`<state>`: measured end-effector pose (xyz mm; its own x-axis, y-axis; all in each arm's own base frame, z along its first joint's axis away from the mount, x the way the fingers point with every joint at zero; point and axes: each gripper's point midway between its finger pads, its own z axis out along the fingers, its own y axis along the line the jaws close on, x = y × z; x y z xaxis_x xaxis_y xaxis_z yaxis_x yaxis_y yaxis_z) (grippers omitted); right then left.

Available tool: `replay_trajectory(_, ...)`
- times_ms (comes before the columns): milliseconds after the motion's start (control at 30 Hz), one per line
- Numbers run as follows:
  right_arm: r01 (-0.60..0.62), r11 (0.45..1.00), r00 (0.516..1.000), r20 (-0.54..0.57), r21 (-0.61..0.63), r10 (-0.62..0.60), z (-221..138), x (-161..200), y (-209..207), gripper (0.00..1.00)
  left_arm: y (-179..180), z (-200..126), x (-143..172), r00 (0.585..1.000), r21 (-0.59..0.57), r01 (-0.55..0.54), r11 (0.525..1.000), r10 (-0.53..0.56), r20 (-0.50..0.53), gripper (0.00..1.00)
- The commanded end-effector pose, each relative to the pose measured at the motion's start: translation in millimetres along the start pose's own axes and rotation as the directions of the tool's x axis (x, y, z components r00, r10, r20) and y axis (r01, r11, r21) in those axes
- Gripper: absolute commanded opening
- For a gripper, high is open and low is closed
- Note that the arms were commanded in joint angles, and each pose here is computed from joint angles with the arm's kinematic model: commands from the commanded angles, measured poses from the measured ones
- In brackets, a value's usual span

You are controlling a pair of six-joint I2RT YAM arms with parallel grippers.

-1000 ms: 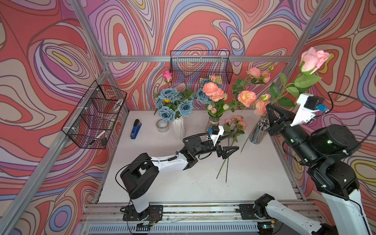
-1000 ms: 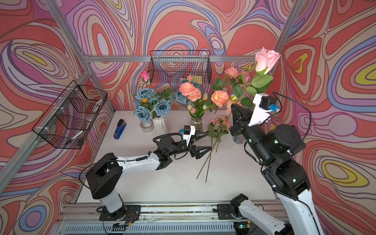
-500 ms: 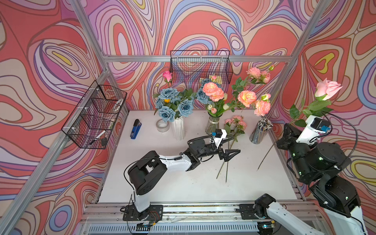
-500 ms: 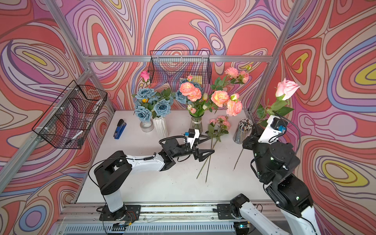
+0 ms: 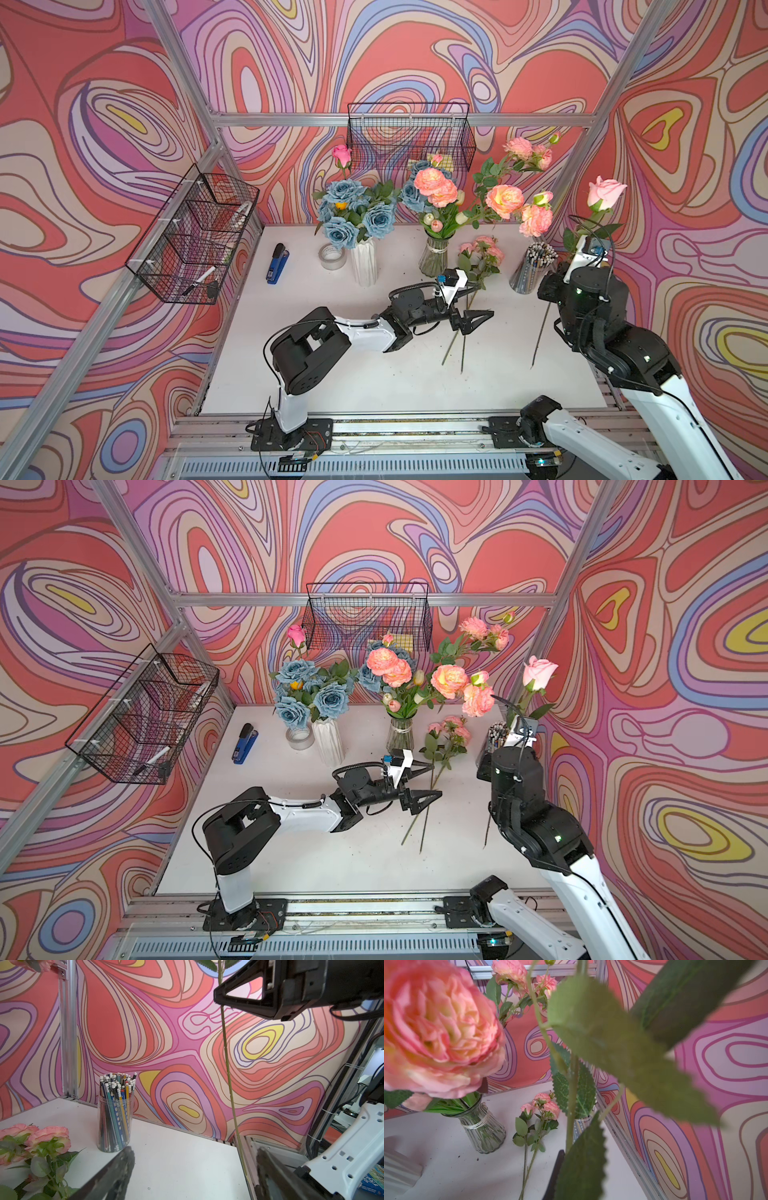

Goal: Pick out pink flowers from the vase
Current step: Place the flower at the center of the board.

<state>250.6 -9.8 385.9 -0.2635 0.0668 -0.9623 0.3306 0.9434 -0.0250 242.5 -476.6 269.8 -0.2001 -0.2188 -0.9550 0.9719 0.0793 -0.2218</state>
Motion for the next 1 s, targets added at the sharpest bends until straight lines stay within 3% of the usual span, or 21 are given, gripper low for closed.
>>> replay_trajectory(0,-0.004,1.000,0.999,-0.033,-0.003,0.004,8.6,10.4,3.2,0.00,-7.4,-2.0,-7.4,0.998,0.021,-0.019,1.000,0.018,0.054,0.93)
replay_trajectory(433,-0.204,0.966,0.949,-0.274,-0.157,0.156,71.7,73.2,18.6,0.00,-10.9,-17.7,-4.5,0.998,0.000,-0.038,0.999,0.038,0.059,0.94)
replay_trajectory(967,-0.379,0.874,0.866,-0.449,-0.302,0.220,116.8,117.2,68.3,0.00,-8.5,-21.0,10.7,0.999,-0.003,-0.023,1.000,0.023,0.037,0.95)
